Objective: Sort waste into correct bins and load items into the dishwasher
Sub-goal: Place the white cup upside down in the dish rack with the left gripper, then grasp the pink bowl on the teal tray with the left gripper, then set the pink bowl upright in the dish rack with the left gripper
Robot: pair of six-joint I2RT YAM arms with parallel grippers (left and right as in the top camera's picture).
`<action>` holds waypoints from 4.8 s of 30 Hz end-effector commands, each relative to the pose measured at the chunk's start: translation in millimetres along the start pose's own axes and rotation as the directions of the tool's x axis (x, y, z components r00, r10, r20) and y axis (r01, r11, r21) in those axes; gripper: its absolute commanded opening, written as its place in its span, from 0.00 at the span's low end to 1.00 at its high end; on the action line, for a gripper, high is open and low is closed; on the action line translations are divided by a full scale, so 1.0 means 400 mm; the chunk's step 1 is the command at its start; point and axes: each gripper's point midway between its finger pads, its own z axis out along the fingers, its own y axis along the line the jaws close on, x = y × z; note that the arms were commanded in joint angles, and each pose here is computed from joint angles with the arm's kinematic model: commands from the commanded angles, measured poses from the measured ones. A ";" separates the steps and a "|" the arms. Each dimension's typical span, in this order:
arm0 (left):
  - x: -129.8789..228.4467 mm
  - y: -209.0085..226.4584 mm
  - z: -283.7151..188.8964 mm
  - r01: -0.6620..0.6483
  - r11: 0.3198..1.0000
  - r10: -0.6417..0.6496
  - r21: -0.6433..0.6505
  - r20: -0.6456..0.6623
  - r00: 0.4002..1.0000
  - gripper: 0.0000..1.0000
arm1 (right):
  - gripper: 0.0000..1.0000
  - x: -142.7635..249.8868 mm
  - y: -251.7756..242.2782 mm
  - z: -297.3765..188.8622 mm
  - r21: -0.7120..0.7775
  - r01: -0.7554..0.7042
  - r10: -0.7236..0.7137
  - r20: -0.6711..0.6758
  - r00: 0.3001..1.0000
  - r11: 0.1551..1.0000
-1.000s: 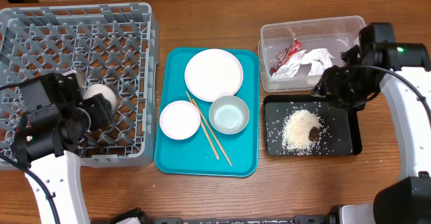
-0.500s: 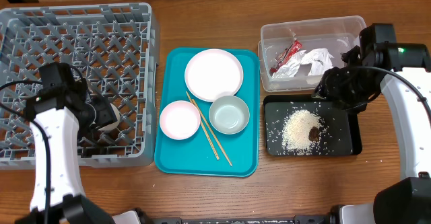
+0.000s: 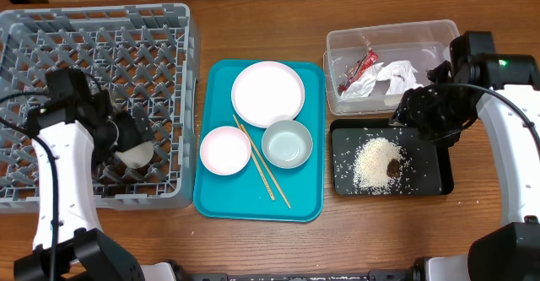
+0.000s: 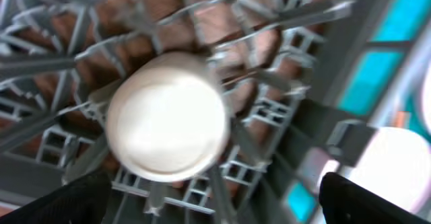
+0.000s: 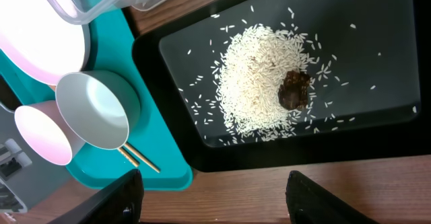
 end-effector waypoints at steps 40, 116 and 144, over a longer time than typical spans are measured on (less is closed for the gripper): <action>0.374 -0.444 0.277 -0.747 0.660 0.695 0.075 -0.438 0.570 0.04 | 1.00 -0.031 -0.190 -0.078 0.021 -0.247 0.245 0.061 0.968 0.969; -0.231 -0.180 0.069 -0.383 0.631 0.355 0.675 0.189 0.916 0.04 | 1.00 -0.027 -0.191 -0.078 0.024 -0.249 0.247 0.055 0.967 0.968; -0.163 -0.209 -0.116 -0.402 0.695 0.375 0.596 0.176 0.910 0.90 | 1.00 -0.017 -0.191 -0.078 0.028 -0.252 0.251 0.040 0.967 0.967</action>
